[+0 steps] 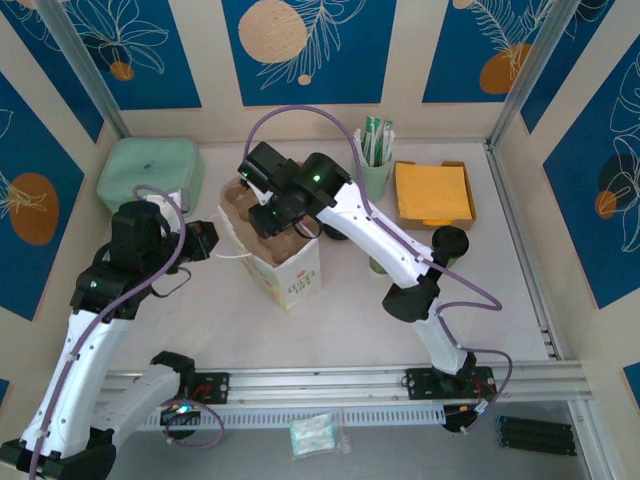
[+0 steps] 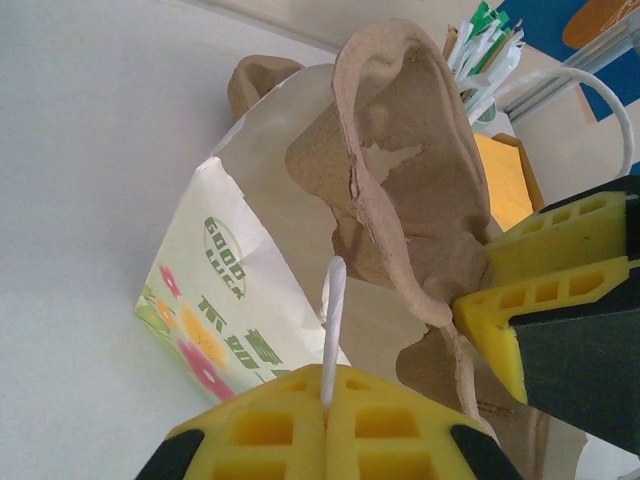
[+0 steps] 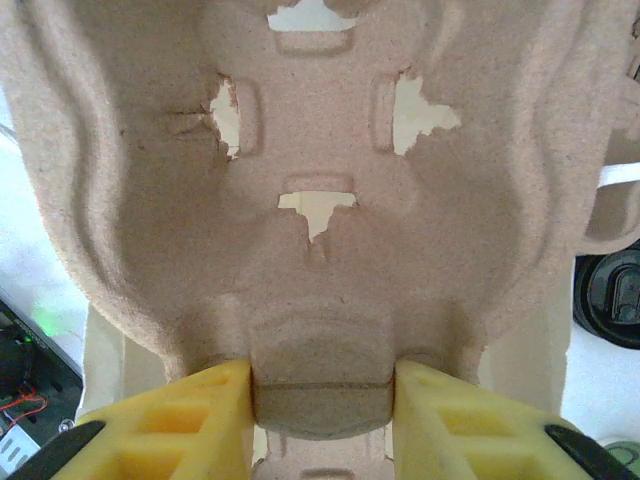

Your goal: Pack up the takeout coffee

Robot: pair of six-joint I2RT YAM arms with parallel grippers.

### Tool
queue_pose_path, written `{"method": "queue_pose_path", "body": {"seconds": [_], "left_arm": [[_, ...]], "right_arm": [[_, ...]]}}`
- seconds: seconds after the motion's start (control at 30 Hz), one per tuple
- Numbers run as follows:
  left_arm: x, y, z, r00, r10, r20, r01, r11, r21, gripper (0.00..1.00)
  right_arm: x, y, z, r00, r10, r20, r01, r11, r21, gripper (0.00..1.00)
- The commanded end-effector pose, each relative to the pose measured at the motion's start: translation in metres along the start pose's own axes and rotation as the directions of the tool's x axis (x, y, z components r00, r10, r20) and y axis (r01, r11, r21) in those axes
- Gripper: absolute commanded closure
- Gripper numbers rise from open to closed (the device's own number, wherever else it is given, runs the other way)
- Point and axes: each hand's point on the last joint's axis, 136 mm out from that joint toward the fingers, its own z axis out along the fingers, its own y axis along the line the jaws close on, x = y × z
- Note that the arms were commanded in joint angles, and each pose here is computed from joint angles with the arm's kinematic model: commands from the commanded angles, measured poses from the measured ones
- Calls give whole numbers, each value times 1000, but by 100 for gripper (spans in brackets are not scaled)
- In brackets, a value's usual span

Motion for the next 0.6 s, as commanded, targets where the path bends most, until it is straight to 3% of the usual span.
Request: {"method": "queue_pose_path", "body": {"seconds": [0.0,0.57], "left_arm": [[1,0,-1,1000,-18,2,18,1000,8,100],[2,0,-1,1000,-29,2,29,999,15,100]], "right_arm": [[12,-1,14,998,14,-61,-12,999,32,64],[29,0,31,990,34,-140,-25,997,71,64]]}}
